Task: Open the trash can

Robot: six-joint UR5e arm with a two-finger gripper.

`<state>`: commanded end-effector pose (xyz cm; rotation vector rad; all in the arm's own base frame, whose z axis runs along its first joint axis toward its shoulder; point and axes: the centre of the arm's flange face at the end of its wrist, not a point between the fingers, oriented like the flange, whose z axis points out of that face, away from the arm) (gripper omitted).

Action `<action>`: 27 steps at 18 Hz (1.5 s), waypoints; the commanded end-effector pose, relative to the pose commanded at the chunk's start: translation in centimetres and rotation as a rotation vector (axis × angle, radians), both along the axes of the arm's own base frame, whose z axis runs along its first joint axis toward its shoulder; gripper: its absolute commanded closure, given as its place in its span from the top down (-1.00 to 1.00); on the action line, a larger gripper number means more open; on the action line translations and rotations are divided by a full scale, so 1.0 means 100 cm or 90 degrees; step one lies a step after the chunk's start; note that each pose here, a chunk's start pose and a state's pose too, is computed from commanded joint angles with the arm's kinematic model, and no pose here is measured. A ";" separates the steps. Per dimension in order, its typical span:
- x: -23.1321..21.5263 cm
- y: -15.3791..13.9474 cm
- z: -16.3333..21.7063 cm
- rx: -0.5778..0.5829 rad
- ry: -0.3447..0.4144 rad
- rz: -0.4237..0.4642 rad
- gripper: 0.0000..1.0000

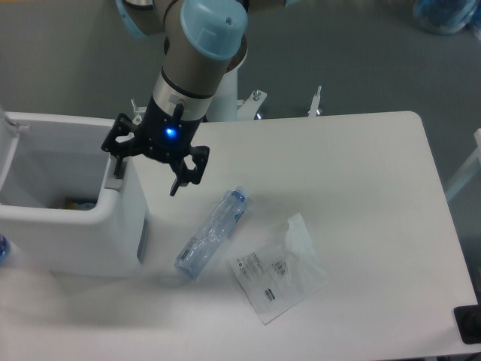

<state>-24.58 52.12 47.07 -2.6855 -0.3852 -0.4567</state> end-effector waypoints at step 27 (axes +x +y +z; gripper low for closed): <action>-0.207 -0.103 -0.022 -0.032 0.233 -0.017 1.00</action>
